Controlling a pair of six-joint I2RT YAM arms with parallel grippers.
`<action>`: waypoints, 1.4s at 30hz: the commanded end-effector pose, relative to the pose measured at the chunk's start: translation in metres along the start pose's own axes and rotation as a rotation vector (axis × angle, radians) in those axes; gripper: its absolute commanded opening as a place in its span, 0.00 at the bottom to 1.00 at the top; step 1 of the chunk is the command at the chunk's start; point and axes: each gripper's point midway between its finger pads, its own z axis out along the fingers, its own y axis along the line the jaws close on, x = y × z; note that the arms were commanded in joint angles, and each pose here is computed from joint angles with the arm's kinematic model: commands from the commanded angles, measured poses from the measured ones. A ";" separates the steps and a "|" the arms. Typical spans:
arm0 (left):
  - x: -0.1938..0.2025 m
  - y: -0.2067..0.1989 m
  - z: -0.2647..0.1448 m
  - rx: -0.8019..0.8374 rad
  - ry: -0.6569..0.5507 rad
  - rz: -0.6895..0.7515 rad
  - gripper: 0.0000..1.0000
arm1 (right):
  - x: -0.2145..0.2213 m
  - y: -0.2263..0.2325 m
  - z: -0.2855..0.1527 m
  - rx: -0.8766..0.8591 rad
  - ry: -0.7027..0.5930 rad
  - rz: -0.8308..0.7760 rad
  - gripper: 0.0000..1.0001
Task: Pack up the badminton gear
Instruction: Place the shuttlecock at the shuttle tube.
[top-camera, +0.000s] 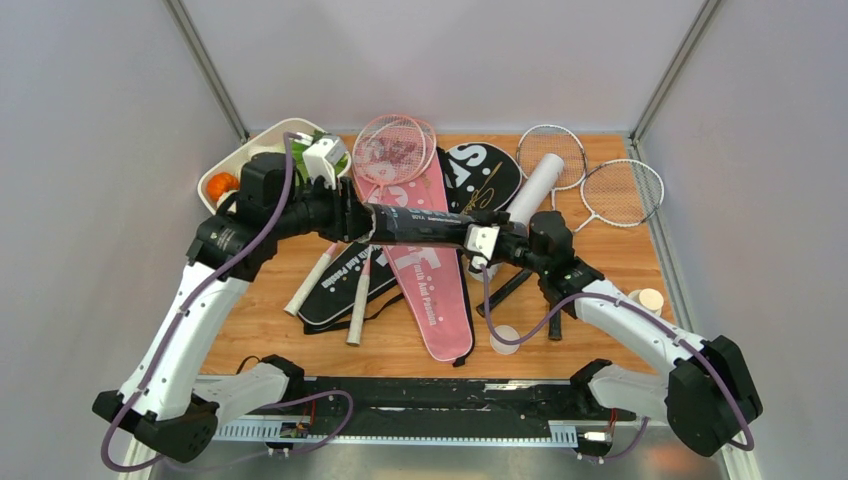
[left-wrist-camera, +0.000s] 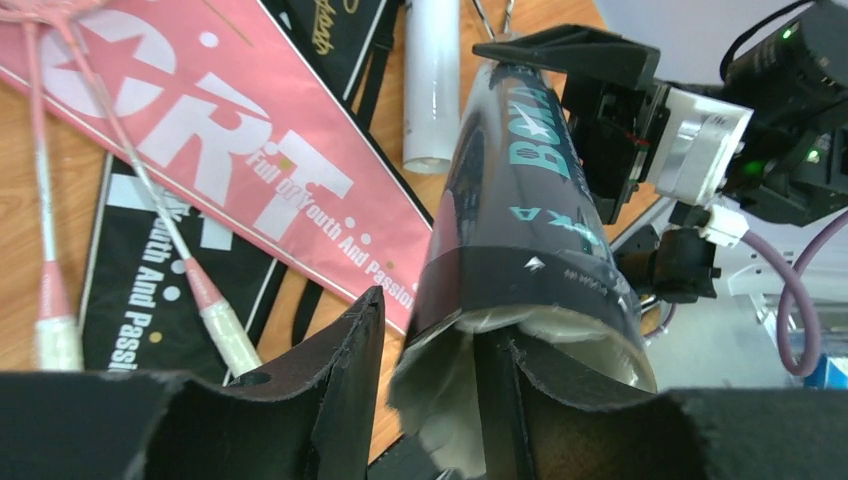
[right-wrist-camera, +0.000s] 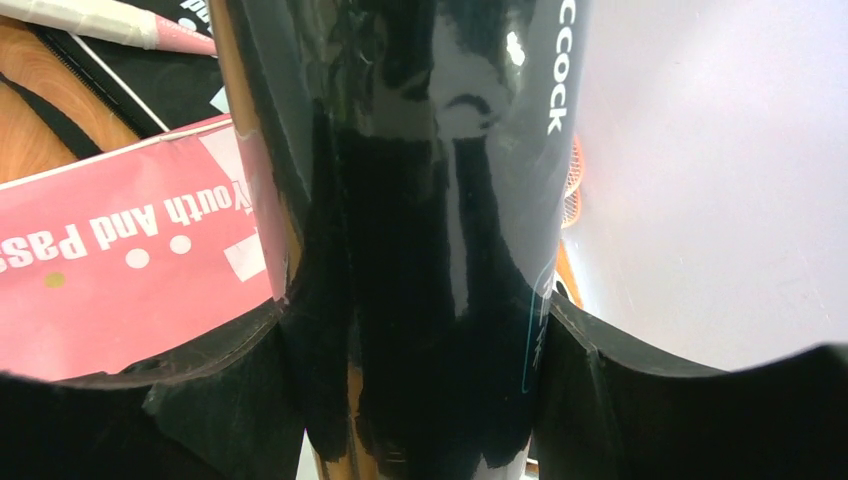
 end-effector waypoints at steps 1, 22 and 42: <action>-0.009 -0.012 0.015 0.118 -0.087 0.076 0.45 | -0.049 -0.023 -0.003 0.026 -0.152 -0.054 0.03; -0.030 -0.015 -0.036 -0.007 -0.123 0.164 0.59 | -0.038 -0.026 -0.002 0.055 -0.117 -0.011 0.01; -0.040 -0.009 -0.045 -0.054 -0.216 0.179 0.29 | -0.042 -0.028 -0.006 0.056 -0.132 0.012 0.01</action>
